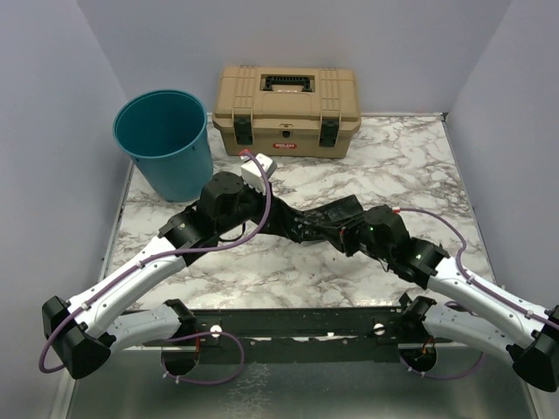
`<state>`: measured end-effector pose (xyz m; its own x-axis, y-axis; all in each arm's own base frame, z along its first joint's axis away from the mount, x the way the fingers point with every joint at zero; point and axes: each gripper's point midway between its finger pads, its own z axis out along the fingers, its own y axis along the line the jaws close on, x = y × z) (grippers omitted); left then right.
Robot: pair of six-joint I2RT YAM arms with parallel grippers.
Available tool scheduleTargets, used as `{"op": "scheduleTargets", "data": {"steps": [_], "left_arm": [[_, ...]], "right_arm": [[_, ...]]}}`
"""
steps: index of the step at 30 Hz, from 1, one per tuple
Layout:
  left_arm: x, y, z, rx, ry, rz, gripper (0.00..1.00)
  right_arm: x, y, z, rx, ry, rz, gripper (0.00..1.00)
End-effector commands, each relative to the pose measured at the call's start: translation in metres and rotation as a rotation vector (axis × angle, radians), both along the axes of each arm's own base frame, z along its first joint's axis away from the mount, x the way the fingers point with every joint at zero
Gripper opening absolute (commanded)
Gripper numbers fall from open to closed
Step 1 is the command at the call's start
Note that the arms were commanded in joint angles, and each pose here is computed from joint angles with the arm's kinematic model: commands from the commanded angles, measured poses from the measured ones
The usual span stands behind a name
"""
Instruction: Put the trash bags into the trash bin
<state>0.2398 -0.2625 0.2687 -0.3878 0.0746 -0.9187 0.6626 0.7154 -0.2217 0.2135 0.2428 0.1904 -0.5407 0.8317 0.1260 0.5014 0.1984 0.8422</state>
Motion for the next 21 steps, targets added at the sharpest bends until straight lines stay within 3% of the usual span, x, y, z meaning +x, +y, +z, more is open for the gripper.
{"op": "scheduleTargets", "data": {"steps": [1,9,17,19,20,21], "left_arm": [[-0.010,-0.003,0.014,-0.029,-0.020,-0.050,0.00],[-0.012,0.001,0.016,-0.037,-0.030,-0.045,0.00],[-0.010,0.006,0.015,-0.035,-0.023,-0.005,0.01],[-0.010,0.010,0.015,-0.034,-0.015,0.014,0.06],[-0.010,0.011,0.014,-0.031,-0.011,0.022,0.15],[-0.010,0.012,0.012,-0.028,-0.007,0.022,0.19]], "right_arm": [[0.008,0.003,0.005,0.018,-0.031,-0.020,0.23],[0.012,0.001,-0.003,0.013,-0.030,-0.032,0.01],[0.024,-0.026,0.015,-0.071,-0.154,-0.063,0.01],[0.028,-0.045,0.018,-0.170,-0.194,-0.089,0.00],[0.028,-0.055,0.016,-0.224,-0.196,-0.100,0.00],[0.028,-0.062,0.017,-0.268,-0.209,-0.103,0.00]]}}
